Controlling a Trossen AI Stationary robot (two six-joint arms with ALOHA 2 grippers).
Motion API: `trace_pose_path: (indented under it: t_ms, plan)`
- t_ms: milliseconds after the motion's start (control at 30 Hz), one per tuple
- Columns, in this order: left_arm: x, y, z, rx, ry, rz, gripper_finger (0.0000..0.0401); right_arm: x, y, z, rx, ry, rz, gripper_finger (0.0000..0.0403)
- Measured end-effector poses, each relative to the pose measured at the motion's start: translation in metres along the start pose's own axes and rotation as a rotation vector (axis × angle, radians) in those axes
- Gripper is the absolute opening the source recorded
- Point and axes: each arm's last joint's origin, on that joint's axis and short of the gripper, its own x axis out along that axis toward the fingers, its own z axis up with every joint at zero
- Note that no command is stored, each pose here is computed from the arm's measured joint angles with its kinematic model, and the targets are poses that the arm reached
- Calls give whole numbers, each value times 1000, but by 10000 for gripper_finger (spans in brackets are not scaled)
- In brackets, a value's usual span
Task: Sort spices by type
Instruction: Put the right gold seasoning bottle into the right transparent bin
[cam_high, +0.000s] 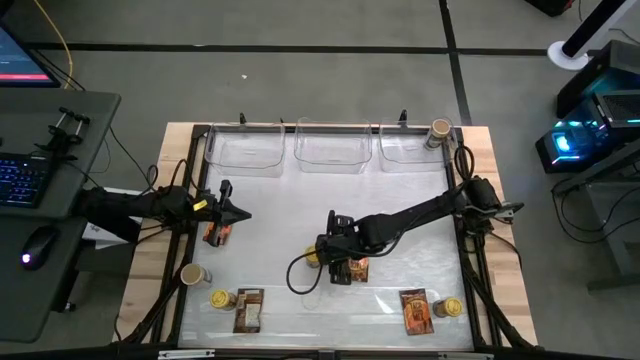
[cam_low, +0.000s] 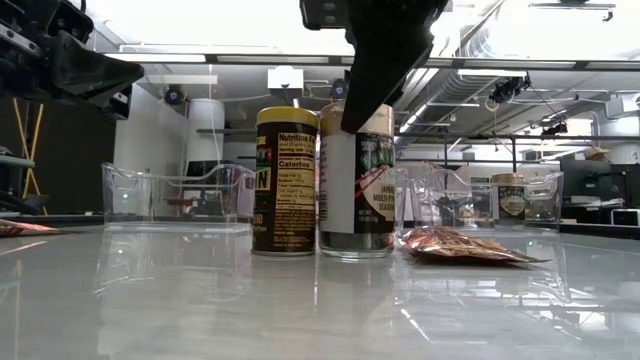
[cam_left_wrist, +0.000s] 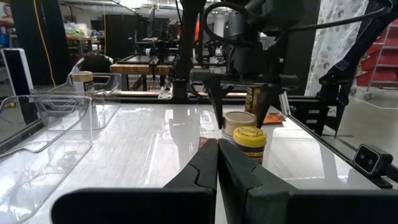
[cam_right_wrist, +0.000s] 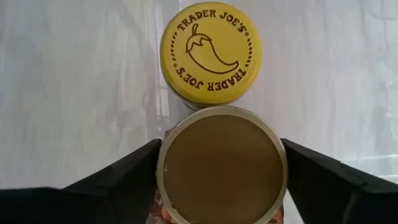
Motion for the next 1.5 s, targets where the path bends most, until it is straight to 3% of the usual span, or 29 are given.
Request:
trace_pose_path:
  t_ms: [100,267,433,600,833,1133,1333,1500]
  plan:
    - [0,0,0,0,0,0,1,0,0,0,2,-3,-11,276]
    - [0,0,0,0,0,0,1,-14,-3,1,-8,68,-44,276]
    - [0,0,0,0,0,0,1,-63,-18,8,-49,92,-191,276]
    - [0,0,0,0,0,0,1,-115,-53,9,32,51,-354,276]
    - [0,0,0,0,1,0,1,-160,-119,-21,355,39,-619,276]
    - [0,0,0,0,1,1,1,-176,-203,-84,1069,-28,-871,276]
    - [0,0,0,0,1,0,1,-153,-250,-110,1357,-50,-911,276]
    - [0,0,0,0,1,0,1,-128,-293,-124,1430,-128,-842,276]
